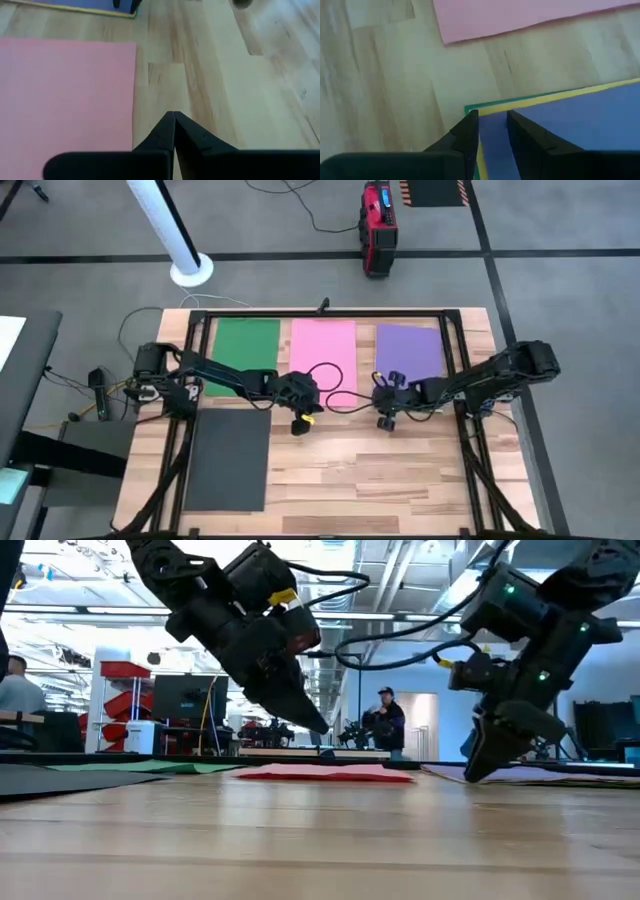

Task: Organize paper
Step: Move the violet paper to the bottom right of the table

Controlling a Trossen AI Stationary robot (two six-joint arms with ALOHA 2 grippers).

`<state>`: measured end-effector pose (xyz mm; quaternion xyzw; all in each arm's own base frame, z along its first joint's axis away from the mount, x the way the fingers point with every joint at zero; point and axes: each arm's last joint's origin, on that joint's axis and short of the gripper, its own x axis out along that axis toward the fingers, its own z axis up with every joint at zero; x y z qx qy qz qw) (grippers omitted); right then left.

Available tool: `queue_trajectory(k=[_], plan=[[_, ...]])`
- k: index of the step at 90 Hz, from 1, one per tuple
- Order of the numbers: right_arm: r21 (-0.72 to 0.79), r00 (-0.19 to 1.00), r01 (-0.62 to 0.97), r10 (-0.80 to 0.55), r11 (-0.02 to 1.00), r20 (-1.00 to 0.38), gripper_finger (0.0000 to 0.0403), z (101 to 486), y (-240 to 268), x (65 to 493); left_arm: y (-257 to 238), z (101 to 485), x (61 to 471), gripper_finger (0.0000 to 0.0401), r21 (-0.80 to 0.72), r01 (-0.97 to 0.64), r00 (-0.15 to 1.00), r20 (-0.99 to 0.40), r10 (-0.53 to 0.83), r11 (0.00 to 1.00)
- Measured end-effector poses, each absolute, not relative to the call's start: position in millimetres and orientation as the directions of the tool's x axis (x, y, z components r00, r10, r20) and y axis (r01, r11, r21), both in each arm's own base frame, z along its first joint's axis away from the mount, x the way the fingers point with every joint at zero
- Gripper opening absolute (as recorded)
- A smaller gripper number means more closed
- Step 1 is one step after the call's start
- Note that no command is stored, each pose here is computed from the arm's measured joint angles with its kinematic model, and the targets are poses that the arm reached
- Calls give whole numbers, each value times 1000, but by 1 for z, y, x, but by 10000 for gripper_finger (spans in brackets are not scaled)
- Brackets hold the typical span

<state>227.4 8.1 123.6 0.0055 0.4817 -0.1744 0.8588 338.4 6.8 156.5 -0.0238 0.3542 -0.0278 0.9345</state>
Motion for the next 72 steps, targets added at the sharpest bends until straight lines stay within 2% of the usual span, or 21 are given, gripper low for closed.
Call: queue_trajectory(k=[15,20,44,54,62,72], plan=[[-199,443,287,-314,937,-840,18,130,12,229,7,156,338,0,-59,29,748,-661,-61,998],[-217,442,279,-325,935,-836,7,132,14,231,7,157,338,0,-56,30,749,-660,-60,998],[-185,449,220,-268,958,-852,1,153,30,239,7,156,338,0,-53,32,748,-661,-58,998],[-198,421,246,-289,949,-860,3,159,33,237,7,156,338,0,-43,39,748,-661,-58,998],[-231,372,270,-322,935,-871,14,157,31,233,7,156,338,0,-42,38,748,-661,-57,998],[-253,368,278,-345,927,-863,43,155,31,233,7,156,338,0,-35,30,748,-662,-46,999]])
